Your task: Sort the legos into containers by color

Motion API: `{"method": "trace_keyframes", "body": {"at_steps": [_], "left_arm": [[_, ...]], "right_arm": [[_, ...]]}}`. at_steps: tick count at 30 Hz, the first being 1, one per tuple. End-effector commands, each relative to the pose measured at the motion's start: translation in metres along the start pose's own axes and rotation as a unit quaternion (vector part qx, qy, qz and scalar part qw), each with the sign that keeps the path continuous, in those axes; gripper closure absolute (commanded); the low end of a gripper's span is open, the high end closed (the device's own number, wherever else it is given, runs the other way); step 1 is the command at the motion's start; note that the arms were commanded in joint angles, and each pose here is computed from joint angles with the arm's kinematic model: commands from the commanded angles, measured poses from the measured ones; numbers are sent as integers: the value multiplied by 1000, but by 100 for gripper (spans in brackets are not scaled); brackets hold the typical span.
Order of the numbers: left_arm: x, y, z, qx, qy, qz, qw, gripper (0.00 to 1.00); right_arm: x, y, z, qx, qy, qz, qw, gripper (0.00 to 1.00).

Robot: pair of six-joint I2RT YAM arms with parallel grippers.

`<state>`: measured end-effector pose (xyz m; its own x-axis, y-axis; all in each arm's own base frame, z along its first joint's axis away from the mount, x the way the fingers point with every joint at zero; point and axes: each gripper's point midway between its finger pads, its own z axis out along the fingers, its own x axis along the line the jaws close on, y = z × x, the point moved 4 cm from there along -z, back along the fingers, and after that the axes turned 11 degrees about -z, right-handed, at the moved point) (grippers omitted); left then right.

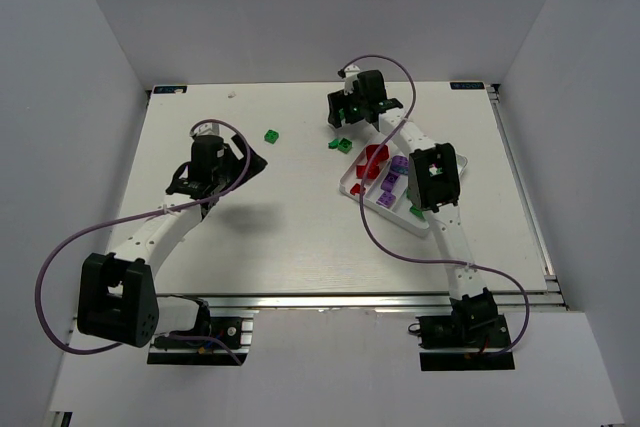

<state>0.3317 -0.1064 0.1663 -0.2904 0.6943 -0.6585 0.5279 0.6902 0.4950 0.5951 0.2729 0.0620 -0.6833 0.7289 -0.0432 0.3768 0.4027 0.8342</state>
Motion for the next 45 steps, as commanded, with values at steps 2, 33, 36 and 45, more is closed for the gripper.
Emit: {"method": "trace_keyframes", "body": {"at_steps": [2, 33, 36, 45], "left_arm": [[-12, 11, -9, -15, -25, -8, 1000, 5], [-13, 9, -11, -15, -39, -27, 999, 4], [-14, 9, -12, -16, -45, -27, 998, 4], [-19, 5, -13, -9, -73, -29, 997, 4]], "right_arm": [[-9, 30, 4, -56, -26, 2, 998, 16], [6, 71, -24, -97, 21, -38, 994, 100], [13, 99, -50, -121, 37, -49, 991, 100], [38, 117, -172, -118, 81, -49, 989, 100]]}}
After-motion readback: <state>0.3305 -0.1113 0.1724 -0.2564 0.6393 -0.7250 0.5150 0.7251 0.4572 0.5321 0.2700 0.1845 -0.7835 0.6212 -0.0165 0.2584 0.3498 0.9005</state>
